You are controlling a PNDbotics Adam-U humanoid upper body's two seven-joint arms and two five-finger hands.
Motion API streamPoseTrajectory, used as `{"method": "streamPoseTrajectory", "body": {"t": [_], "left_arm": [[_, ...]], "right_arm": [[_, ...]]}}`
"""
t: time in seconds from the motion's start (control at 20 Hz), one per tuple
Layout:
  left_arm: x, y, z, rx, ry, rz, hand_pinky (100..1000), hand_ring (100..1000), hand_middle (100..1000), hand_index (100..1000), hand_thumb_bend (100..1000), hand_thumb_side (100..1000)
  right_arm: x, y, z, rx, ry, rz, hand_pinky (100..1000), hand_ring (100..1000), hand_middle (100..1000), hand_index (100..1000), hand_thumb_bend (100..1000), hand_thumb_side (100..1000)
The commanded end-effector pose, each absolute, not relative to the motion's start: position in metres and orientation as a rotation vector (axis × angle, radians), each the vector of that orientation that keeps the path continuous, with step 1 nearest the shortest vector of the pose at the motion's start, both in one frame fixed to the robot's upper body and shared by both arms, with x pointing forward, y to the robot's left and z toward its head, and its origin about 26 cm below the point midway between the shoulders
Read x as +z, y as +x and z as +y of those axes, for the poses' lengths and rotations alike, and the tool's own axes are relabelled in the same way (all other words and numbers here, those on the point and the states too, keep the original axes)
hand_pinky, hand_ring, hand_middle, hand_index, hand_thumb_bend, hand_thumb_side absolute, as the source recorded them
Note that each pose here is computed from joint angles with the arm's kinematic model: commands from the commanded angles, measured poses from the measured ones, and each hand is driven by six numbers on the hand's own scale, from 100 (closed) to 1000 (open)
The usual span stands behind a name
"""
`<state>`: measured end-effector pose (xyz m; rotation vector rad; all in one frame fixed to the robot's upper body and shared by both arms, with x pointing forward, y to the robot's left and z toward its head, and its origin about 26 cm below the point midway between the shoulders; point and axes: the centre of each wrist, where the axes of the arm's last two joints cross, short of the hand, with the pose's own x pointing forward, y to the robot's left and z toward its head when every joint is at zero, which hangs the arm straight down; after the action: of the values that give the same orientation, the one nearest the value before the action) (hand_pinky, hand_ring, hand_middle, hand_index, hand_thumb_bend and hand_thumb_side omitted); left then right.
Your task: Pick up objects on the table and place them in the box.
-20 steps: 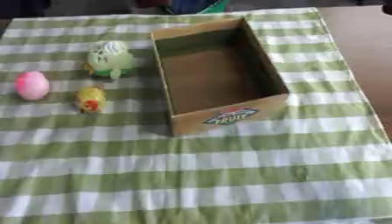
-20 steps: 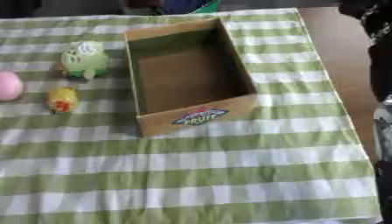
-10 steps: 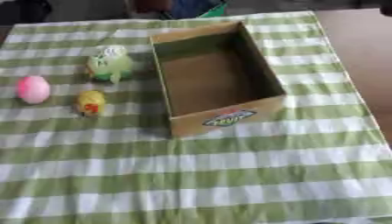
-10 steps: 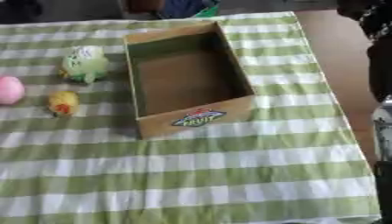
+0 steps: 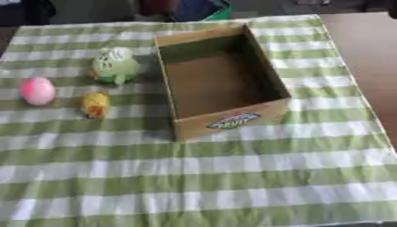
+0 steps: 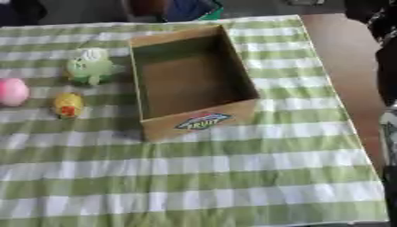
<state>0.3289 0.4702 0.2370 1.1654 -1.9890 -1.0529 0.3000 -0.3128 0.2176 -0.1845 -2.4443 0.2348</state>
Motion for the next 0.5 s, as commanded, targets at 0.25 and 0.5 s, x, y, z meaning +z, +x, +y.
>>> {"method": "streamPoseTrajectory", "body": {"t": [0.25,0.5], "left_arm": [[0.242,0.342,0.495,-1.310,1.168,-1.759,631,812,829,974,100,820],[0.245,0.343,0.505,-1.348,1.123,-1.733,631,812,829,974,100,820]], "right_arm": [[0.228,0.297,-0.314,0.263,-0.218,-2.475,786,749,515,888,100,1000],[0.227,0.297,-0.314,0.265,-0.222,-2.473,786,749,515,888,100,1000]]}}
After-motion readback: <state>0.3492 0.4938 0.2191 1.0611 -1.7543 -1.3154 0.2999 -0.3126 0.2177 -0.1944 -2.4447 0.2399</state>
